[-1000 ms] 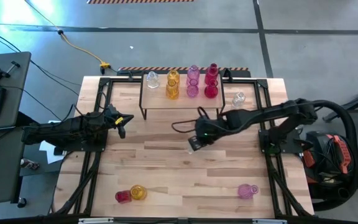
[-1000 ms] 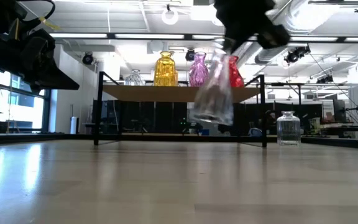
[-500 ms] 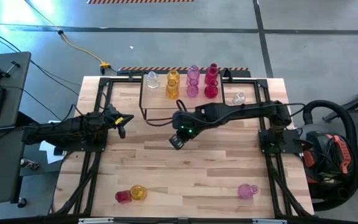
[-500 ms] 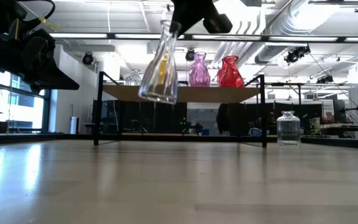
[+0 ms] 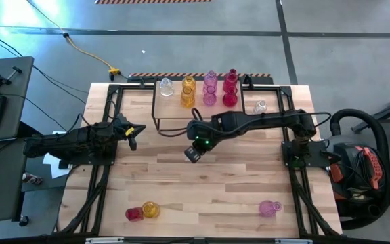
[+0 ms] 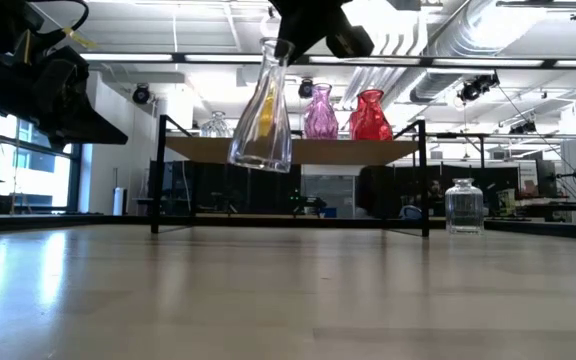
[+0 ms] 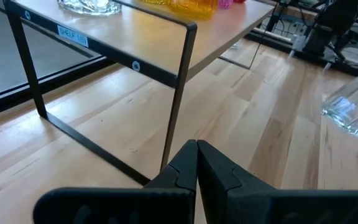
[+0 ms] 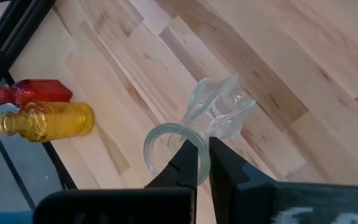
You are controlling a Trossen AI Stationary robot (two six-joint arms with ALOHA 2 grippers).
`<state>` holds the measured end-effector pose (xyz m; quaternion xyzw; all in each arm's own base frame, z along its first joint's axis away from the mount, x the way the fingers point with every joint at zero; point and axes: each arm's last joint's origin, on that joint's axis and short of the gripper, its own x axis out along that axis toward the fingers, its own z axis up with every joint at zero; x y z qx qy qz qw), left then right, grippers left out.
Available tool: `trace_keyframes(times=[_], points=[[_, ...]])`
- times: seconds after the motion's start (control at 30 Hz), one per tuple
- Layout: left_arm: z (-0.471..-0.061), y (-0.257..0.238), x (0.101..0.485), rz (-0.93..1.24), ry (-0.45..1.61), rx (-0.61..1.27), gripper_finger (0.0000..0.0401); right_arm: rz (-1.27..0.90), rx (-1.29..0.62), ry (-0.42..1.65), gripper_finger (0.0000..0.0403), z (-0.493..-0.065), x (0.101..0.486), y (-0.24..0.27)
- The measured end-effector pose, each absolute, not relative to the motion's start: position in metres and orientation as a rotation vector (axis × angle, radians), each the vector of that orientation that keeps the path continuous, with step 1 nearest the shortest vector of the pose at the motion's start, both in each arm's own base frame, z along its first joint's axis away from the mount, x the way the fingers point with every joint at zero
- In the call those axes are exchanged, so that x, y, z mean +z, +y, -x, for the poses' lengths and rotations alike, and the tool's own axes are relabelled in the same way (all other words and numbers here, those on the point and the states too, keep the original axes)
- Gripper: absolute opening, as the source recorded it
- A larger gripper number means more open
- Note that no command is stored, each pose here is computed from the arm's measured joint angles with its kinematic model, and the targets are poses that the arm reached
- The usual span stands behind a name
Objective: Sort vases onto shelf
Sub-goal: Put the bottom transparent vase aligned with the other transparent vase on the shelf
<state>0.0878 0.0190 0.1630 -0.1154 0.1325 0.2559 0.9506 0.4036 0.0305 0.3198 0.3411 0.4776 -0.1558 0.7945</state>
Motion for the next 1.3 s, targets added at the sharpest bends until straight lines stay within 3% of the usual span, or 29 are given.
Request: trace_keyframes(times=[0.23,0.4,0.7,0.87,1.0,1.13,1.3], points=[[-0.089,0.019,0.166,0.325,0.215,0.513,0.0003,-0.724,-0.309,1.036,0.0,-0.404,0.32,0.029],[-0.092,0.015,0.172,0.422,0.161,0.36,0.0024,-0.728,-0.309,1.036,0.0,-0.404,0.32,0.028],[-0.096,0.012,0.199,0.436,-0.088,0.177,0.0112,-0.741,-0.298,1.041,0.0,-0.404,0.32,0.027],[-0.097,0.012,0.208,0.441,-0.172,0.158,0.0174,-0.744,-0.3,1.041,0.0,-0.404,0.32,0.027],[-0.098,0.015,0.213,0.473,-0.253,0.245,0.0212,-0.761,-0.308,1.038,0.0,-0.404,0.32,0.027],[-0.101,0.015,0.219,0.56,-0.319,0.228,0.0222,-0.785,-0.258,1.01,0.0,-0.407,0.323,0.028],[-0.11,0.012,0.221,0.551,-0.248,0.086,0.0212,-0.825,-0.156,0.951,0.0,-0.413,0.33,0.031]])
